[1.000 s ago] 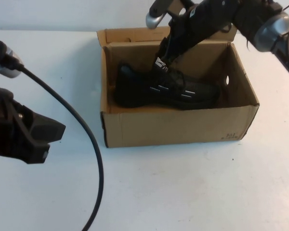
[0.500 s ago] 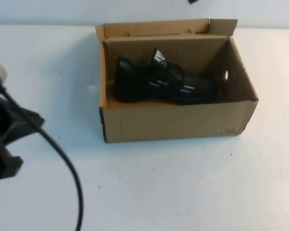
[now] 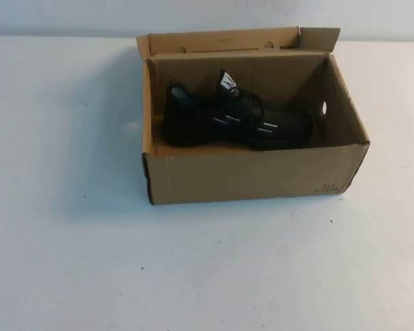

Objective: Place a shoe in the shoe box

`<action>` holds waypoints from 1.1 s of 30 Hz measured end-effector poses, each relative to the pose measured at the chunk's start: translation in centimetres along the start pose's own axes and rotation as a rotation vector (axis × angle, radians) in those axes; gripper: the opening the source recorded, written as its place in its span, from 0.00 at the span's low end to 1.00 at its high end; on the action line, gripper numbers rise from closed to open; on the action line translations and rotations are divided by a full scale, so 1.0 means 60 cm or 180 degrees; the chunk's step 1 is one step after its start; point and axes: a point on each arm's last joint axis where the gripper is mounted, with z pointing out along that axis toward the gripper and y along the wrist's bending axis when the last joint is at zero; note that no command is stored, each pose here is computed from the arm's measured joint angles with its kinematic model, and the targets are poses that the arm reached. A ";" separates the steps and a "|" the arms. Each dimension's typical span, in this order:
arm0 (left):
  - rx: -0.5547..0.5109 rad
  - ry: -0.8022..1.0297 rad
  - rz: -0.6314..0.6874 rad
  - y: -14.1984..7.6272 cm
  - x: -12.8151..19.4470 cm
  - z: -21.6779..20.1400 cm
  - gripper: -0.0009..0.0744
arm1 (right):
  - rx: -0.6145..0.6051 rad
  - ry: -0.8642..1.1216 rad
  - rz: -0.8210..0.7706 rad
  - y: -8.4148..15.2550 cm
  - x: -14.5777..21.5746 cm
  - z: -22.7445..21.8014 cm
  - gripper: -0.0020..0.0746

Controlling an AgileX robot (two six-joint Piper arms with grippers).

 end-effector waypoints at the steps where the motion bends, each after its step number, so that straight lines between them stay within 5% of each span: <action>1: -0.0008 -0.0119 -0.0019 -0.004 0.000 -0.014 0.01 | 0.0021 -0.0073 -0.0010 0.005 -0.003 -0.024 0.01; 10: -0.0142 -0.0721 -0.0234 -0.021 0.011 -0.077 0.01 | 0.0061 -0.0221 0.0008 0.056 0.053 -0.171 0.01; 25: 0.0080 -0.0443 -0.0723 -0.031 0.075 -0.003 0.01 | 0.0366 -0.0533 0.0349 0.135 0.374 -0.159 0.01; 33: 0.0092 -0.0477 -0.0748 -0.031 0.074 -0.003 0.01 | 0.0410 -0.0472 0.0394 0.154 0.463 -0.140 0.01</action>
